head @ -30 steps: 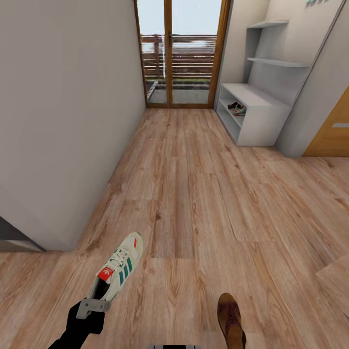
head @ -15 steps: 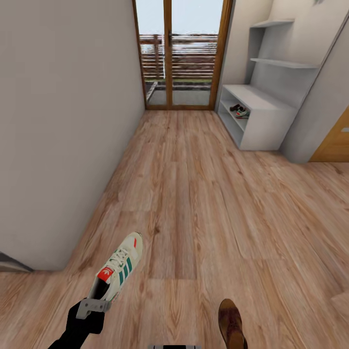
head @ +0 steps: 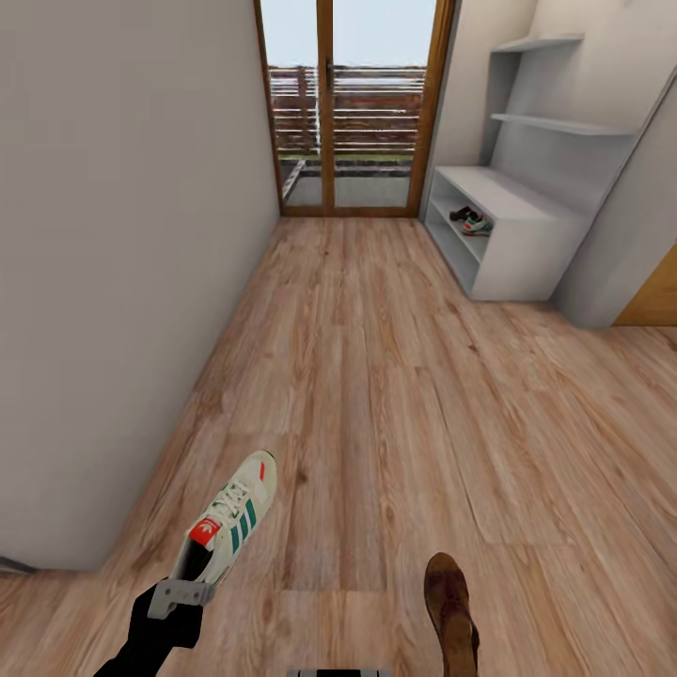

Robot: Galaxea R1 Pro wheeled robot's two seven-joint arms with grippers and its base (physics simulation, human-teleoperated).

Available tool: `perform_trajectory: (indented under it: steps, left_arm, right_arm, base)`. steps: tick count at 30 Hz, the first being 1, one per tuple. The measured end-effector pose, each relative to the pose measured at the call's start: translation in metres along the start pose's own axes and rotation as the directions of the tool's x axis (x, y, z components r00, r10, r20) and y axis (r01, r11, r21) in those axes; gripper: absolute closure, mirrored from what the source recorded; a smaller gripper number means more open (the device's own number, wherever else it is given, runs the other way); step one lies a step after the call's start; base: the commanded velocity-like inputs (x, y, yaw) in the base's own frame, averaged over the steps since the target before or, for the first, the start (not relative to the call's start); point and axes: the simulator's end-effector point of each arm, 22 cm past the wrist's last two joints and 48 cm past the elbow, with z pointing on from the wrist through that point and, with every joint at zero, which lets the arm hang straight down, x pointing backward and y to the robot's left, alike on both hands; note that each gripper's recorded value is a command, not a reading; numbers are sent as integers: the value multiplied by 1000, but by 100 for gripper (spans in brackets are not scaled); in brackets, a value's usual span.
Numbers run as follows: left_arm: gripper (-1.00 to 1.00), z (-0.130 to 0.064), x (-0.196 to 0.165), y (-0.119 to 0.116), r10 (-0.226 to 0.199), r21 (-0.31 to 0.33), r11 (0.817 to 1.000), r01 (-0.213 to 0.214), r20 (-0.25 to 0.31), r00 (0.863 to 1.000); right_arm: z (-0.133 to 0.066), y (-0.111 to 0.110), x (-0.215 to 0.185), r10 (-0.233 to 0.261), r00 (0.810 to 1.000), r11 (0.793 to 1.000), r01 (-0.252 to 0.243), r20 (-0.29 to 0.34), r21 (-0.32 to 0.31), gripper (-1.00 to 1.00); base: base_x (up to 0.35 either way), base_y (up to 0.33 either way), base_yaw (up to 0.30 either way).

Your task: Pick up the two gym shoes and the two sandals from the corridor floor and place them onto the hallstand (shoe rack) in the corridor, making sure they are on the rack and not on the floor. Arrange them so the two gym shoes are next to each other and the two sandals are next to each other.

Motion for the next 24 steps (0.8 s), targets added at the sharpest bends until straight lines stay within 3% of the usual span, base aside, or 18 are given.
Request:
perform_trajectory:
  steps: [6, 24]
  left_arm:
    - [100, 0, 0, 0, 0, 0, 1000, 0, 1, 1000]
    - [100, 0, 0, 0, 0, 0, 1000, 0, 0, 1000]
  right_arm:
    - [7, 8, -76, 5, 987, 1000, -2, 162, -20, 100]
    - [6, 14, -82, -9, 984, 999, 15, 177, -30, 100]
  base:
    - [334, 0, 0]
    - [334, 0, 0]
